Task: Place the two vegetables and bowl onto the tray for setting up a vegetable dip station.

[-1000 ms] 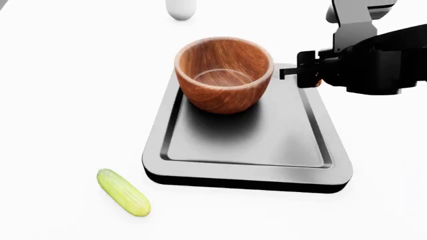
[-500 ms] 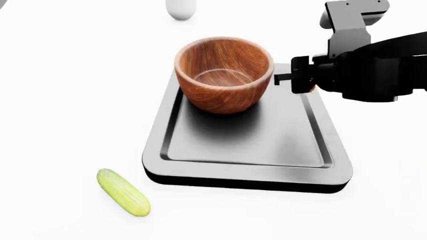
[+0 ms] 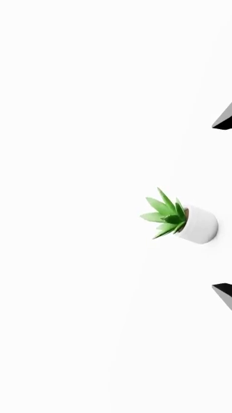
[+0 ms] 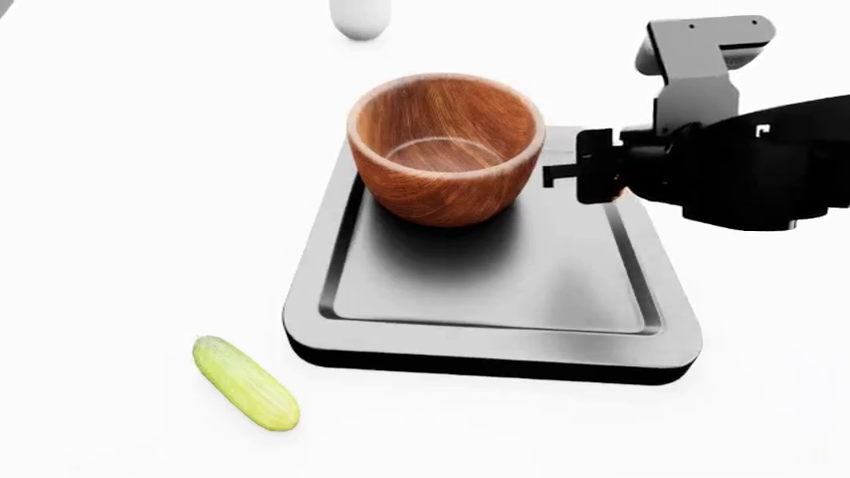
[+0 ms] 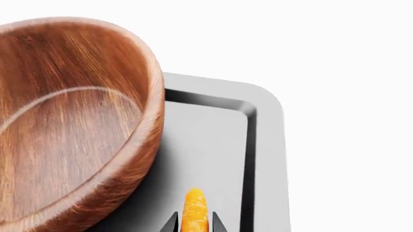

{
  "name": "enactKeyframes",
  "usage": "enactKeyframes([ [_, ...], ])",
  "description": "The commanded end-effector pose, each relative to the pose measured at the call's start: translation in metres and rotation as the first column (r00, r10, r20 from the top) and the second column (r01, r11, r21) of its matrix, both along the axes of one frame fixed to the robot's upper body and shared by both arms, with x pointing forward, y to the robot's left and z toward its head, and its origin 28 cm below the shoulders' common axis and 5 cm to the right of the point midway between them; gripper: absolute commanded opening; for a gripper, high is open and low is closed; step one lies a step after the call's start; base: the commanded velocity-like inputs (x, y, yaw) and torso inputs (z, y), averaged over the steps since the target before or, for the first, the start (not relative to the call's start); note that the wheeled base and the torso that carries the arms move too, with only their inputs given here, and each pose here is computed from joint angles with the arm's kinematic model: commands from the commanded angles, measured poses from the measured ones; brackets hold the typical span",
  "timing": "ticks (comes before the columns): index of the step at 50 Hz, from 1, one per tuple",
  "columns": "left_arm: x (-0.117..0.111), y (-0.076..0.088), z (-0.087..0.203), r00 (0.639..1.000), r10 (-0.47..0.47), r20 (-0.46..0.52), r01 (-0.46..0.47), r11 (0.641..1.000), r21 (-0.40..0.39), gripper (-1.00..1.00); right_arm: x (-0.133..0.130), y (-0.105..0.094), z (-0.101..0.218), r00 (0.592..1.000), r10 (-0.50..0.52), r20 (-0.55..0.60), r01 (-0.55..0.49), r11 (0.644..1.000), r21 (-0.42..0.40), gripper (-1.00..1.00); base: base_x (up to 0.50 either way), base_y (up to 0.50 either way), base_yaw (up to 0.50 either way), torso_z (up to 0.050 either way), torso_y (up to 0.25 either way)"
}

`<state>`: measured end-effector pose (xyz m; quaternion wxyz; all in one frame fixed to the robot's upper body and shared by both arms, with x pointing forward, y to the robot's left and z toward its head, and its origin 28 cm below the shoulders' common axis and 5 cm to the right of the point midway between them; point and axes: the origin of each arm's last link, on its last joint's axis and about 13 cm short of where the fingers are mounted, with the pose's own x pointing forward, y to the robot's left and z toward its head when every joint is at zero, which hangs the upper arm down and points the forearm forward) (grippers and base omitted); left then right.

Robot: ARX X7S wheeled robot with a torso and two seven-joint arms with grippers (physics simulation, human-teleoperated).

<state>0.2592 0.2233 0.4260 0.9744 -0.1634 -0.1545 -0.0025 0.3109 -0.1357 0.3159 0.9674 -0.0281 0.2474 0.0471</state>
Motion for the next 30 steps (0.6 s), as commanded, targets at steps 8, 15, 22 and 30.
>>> enactKeyframes([
  [8,-0.0002,-0.0004,-0.0001,1.000,-0.001,-0.002,0.001,1.000,-0.001,1.00,-0.0092,0.0022,-0.0043,0.999,0.032,-0.001,-0.032,0.999,-0.004,-1.00,0.00,0.00,0.00,0.000,0.000],
  [15,0.0003,-0.0004,-0.0001,1.000,0.000,-0.002,0.000,1.000,-0.001,1.00,-0.0110,0.0039,-0.0047,0.999,0.048,0.000,-0.048,0.999,-0.006,-1.00,0.00,0.00,0.00,0.000,0.000],
  [22,-0.0006,-0.0005,0.0005,1.000,0.000,0.000,0.000,1.000,0.000,1.00,-0.0117,0.0049,-0.0078,0.998,0.060,-0.007,-0.060,0.998,-0.006,-1.00,0.00,0.00,0.00,0.000,0.000],
  [30,-0.0015,-0.0004,0.0014,1.000,-0.001,0.003,0.001,1.000,-0.001,1.00,-0.0112,0.0064,-0.0097,0.998,0.064,-0.013,-0.065,0.998,-0.007,-1.00,0.00,0.00,0.00,0.000,0.000],
])
